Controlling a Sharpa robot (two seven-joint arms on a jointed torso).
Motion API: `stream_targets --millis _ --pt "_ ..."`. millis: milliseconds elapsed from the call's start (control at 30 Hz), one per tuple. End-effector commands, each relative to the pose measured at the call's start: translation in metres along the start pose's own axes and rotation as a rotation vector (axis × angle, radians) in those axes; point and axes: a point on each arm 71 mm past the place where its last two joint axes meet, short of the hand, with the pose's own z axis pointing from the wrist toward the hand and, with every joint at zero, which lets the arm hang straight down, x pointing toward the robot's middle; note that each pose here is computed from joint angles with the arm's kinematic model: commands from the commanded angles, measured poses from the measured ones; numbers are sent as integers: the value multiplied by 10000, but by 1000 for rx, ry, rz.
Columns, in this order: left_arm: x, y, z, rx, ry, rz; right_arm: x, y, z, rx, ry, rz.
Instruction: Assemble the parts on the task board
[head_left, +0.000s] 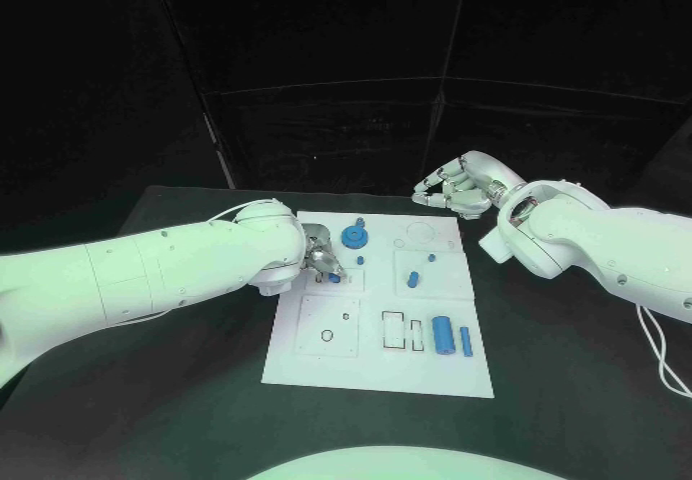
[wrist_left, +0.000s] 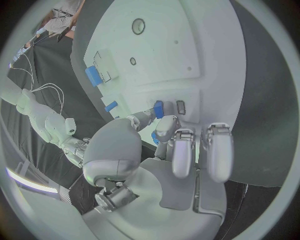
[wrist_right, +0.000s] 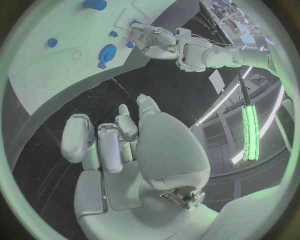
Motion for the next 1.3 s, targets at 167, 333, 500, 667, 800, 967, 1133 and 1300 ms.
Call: stream_targets --millis 167,333,500,667,800,967,1133,1300 --pt "57 4 29 -19 36 18 6 14 9 -5 10 2" --pt "55 -15 37 -18 39 22 7 13 9 -5 12 2" --pt "55 -24 44 -19 47 29 13 16 9 -4 16 5" --pt "54 -21 49 -21 52 33 29 29 12 -6 23 14" --pt "53 -20 50 -22 53 33 35 33 19 -6 25 20" --pt "46 -14 55 -24 49 30 39 33 23 -6 27 24" --pt "34 1 62 -28 42 25 39 35 24 -7 27 25" --pt "23 13 69 -32 36 20 37 33 24 -6 26 25"
